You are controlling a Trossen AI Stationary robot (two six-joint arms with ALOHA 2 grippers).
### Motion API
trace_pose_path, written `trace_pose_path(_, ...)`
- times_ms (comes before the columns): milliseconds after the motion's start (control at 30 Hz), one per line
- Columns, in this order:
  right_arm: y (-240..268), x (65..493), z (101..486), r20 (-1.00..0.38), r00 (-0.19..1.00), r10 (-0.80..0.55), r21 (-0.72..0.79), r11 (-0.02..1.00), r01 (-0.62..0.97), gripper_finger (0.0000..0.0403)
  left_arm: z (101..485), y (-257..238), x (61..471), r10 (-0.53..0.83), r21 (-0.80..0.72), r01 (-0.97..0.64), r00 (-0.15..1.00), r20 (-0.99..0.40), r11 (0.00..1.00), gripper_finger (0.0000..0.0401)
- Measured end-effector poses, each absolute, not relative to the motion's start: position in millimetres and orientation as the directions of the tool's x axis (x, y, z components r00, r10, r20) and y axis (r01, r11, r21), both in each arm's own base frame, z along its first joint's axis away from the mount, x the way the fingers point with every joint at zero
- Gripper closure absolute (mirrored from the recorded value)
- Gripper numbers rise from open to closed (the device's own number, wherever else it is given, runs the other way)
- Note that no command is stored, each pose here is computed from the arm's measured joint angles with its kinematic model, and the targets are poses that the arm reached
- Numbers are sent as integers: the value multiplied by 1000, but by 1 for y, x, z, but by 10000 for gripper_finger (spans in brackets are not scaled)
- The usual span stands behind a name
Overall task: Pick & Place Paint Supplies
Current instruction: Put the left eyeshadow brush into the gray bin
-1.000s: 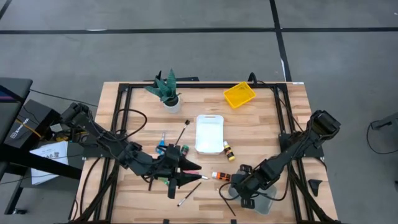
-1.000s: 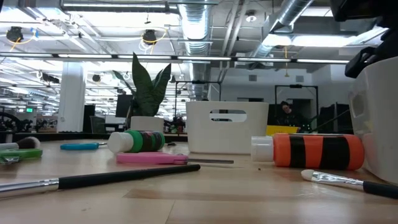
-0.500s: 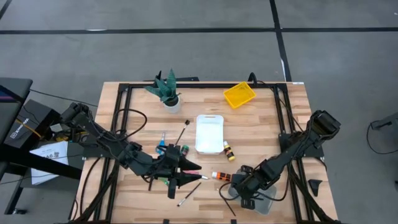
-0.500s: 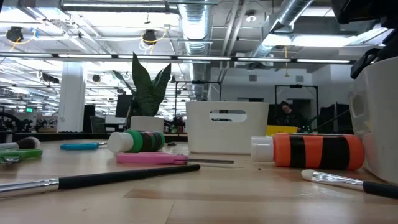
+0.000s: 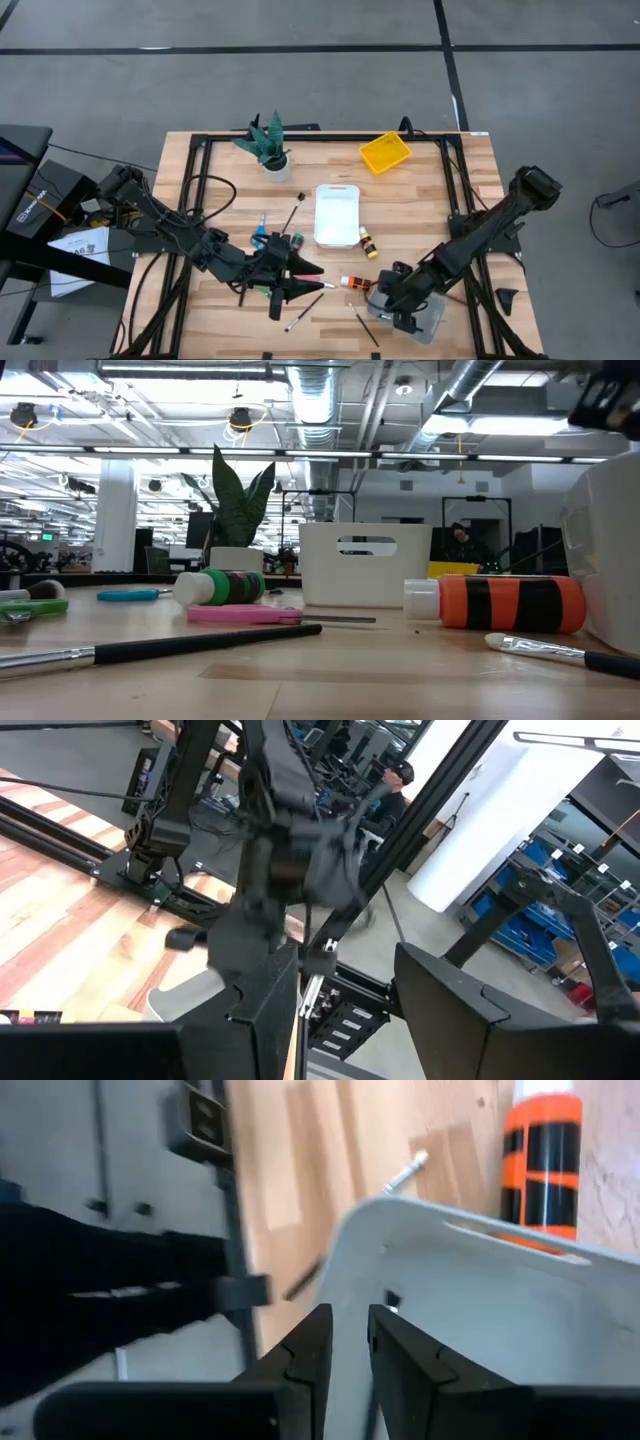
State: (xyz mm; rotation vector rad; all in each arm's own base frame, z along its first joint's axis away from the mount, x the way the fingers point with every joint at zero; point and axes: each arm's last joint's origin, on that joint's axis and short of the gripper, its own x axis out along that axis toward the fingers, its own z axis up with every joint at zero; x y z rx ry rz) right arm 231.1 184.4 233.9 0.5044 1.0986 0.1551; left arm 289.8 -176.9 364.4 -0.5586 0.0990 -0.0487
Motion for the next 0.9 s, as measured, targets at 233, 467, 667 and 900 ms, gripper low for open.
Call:
trace_pose_path(233, 174, 220, 264, -738, 558, 380, 516, 850, 103, 337, 364, -177, 290, -73, -530, 19, 994, -81, 847, 238)
trace_pose_path(467, 170, 218, 270, -721, 588, 367, 519, 848, 106, 337, 364, -177, 290, -73, -530, 18, 994, -82, 848, 238)
trace_pose_path(667, 171, 218, 268, -727, 583, 363, 518, 847, 120, 337, 364, -177, 290, -73, -530, 18, 994, -82, 848, 238)
trace_pose_path(900, 172, 219, 267, -726, 582, 365, 520, 846, 119, 337, 360, -186, 288, -200, -601, 97, 974, -108, 793, 238)
